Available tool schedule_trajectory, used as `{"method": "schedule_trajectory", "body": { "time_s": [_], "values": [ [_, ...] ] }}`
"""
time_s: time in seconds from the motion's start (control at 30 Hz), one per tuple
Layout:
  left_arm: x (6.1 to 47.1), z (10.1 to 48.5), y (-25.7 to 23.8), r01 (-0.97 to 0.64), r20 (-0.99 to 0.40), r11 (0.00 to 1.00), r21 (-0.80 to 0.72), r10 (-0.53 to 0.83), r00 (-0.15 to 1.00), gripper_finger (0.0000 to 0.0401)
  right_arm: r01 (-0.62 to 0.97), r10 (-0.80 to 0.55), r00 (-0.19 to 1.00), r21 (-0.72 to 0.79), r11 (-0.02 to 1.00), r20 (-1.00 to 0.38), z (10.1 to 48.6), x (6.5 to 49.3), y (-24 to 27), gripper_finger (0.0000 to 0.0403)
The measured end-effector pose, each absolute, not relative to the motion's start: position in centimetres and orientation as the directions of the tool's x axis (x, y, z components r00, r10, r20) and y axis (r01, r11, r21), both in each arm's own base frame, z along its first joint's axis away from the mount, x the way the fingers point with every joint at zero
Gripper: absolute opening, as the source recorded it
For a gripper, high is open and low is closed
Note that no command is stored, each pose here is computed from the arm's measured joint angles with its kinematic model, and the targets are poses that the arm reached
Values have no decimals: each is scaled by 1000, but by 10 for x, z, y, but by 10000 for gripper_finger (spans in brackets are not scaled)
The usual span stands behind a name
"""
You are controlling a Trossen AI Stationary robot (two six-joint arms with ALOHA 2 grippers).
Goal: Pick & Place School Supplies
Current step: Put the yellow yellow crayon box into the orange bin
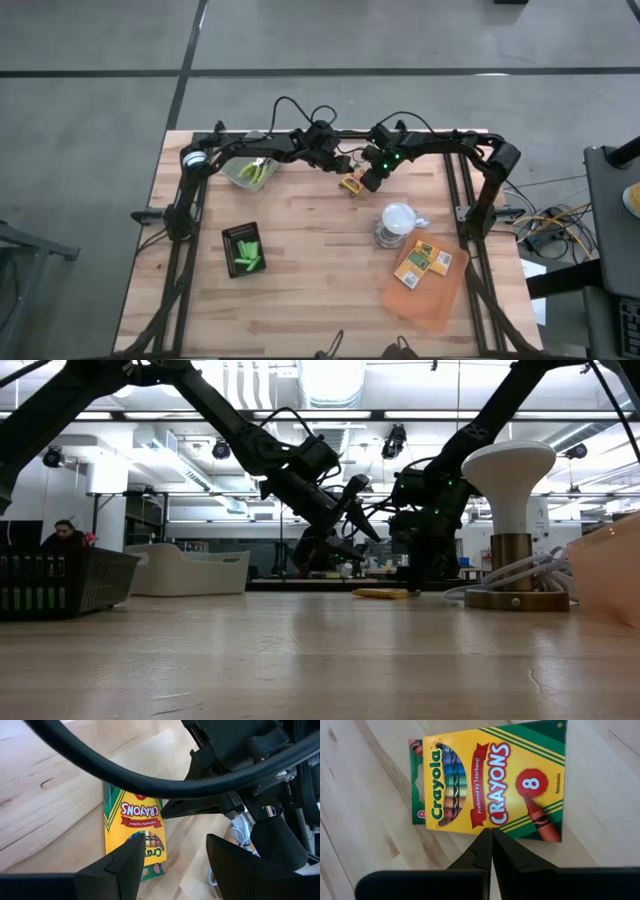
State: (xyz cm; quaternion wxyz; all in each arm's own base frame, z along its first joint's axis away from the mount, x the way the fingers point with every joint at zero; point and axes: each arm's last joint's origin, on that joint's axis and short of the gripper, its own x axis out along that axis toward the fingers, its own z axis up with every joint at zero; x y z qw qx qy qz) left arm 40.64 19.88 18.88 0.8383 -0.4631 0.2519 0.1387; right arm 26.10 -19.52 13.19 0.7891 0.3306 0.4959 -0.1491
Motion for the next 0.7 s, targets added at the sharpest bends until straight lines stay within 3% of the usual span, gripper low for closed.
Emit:
{"method": "schedule_trajectory", "body": {
  "time_s": [0.7],
  "values": [
    [399, 174, 195, -485, -588, 535, -691, -27, 808, 216, 564, 101, 448, 368, 739, -888, 131, 259, -194, 8]
  ]
}}
